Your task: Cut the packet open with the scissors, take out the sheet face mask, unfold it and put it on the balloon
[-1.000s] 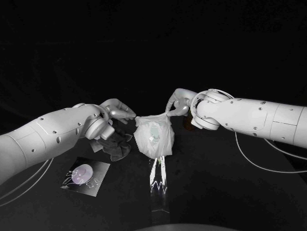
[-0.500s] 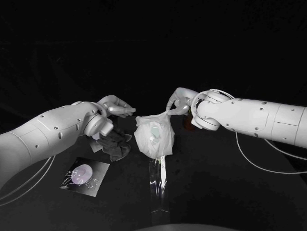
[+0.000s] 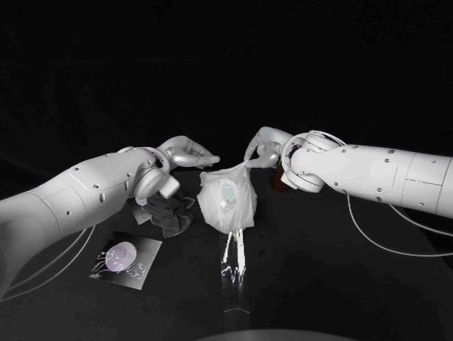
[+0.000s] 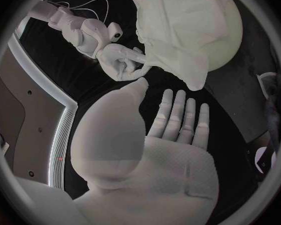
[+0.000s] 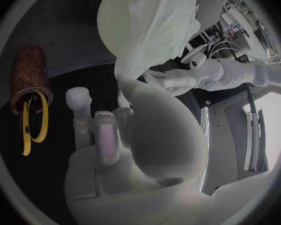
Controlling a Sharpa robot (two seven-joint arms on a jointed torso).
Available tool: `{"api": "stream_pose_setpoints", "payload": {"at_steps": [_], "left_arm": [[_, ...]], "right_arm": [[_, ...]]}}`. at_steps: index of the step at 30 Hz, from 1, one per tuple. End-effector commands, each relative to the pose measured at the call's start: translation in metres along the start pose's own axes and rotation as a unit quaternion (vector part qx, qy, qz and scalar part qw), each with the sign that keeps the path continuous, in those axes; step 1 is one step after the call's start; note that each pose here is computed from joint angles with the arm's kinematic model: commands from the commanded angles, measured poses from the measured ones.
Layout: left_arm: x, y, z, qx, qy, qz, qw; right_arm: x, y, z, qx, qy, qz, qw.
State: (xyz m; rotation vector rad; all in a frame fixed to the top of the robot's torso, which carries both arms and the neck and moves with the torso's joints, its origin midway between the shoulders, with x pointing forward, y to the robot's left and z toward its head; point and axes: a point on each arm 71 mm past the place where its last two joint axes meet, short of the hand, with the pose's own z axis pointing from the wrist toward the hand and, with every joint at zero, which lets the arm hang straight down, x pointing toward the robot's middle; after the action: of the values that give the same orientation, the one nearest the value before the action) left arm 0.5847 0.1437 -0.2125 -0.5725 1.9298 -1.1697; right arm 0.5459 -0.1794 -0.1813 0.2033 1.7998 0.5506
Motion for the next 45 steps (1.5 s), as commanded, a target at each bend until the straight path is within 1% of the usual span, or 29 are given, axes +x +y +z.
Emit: {"api": "stream_pose_setpoints", "payload": {"at_steps": [1,7,12,21,36,45], "left_arm": [[0.0089,-0.0060,0.0024,0.025,0.039,0.015,0.999],[0.0140,-0.0086,0.0057,0.029,0.049,0.023,0.998],[0.0175,-0.0108,0.0084,0.032,0.054,0.028,0.998],[0.0196,-0.0130,0.0122,0.033,0.051,0.039,0.997],[0.0203,-0.0125,0.0164,0.022,0.048,0.047,0.998],[0.0233,-0.0110,0.0187,0.011,0.060,0.049,0.997]], "right_arm": [[-0.001,0.001,0.000,-0.001,-0.006,-0.002,1.000],[-0.001,0.003,-0.001,-0.004,-0.007,-0.002,1.000],[-0.002,0.005,-0.002,-0.008,-0.015,-0.001,1.000],[-0.005,0.008,-0.004,-0.016,-0.032,0.005,0.999],[-0.007,0.011,-0.009,-0.025,-0.043,0.009,0.999],[-0.007,0.012,-0.010,-0.027,-0.043,0.009,0.999]]}}
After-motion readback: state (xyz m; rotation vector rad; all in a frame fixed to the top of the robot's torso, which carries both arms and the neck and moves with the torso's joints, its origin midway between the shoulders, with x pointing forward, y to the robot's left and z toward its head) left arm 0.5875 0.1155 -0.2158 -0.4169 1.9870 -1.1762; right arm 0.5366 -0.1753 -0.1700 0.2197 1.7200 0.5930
